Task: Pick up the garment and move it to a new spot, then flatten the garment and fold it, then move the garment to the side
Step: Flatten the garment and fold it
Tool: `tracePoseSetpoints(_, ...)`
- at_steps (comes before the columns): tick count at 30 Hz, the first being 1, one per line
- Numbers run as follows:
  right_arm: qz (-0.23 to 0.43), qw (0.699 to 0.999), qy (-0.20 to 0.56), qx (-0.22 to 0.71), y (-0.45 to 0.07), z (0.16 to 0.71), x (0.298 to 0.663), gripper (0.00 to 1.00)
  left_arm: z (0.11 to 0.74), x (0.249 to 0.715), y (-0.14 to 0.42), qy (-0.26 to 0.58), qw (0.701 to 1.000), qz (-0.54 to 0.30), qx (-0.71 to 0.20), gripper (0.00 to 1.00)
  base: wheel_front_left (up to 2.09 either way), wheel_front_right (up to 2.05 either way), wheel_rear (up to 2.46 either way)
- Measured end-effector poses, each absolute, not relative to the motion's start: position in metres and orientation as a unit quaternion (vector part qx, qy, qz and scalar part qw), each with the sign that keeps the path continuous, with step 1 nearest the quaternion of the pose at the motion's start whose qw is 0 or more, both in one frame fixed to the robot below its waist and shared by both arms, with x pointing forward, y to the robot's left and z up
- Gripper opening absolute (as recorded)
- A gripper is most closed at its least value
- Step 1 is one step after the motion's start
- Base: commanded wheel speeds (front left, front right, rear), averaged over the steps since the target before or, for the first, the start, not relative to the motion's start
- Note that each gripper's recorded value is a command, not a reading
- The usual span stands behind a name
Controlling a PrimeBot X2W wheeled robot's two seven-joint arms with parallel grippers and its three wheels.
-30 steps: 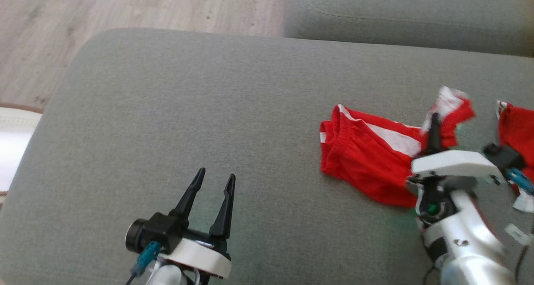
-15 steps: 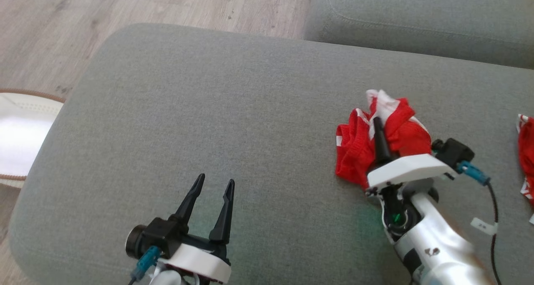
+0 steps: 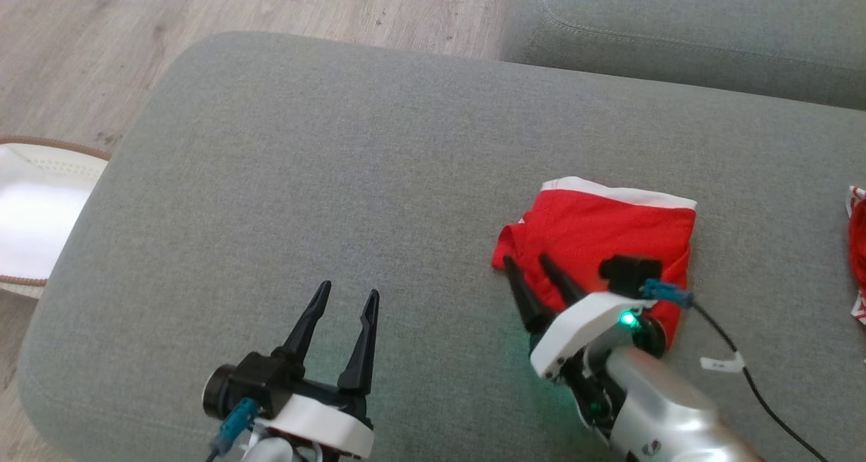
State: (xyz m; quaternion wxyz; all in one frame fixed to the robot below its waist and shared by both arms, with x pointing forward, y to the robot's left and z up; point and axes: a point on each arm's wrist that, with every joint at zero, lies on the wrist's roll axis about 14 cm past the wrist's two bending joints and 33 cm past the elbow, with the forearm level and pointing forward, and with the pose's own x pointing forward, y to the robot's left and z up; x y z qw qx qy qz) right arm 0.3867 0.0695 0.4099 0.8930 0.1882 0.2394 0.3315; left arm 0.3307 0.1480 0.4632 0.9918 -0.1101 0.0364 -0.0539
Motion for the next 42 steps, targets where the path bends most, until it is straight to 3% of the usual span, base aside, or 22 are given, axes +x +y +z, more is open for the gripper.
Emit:
tracePoseSetpoints(13,0.364,0.878,0.273,0.146,0.073,0.395,0.359,1.00,0.466,0.335,0.142,0.032,0.991,-0.065,-0.111,1.00,0.00,0.00,0.00)
tracePoseSetpoints(19,0.341,0.904,0.212,0.145,0.056,0.423,0.389,1.00,0.478,0.345,0.137,0.014,0.990,-0.076,-0.114,1.00,0.00,0.00,0.00)
tracePoseSetpoints(27,0.249,0.961,0.058,0.105,-0.037,0.492,0.443,1.00,0.510,0.363,0.120,-0.034,0.986,-0.108,-0.122,1.00,0.00,0.00,0.00)
tracePoseSetpoints(33,0.158,0.983,0.039,0.086,-0.105,0.476,0.414,1.00,0.530,0.372,0.104,-0.062,0.981,-0.136,-0.128,1.00,0.00,0.00,0.00)
tracePoseSetpoints(42,0.068,0.995,-0.004,0.074,-0.154,0.488,0.384,1.00,0.526,0.371,0.086,-0.055,0.977,-0.161,-0.127,1.00,0.00,0.00,0.00)
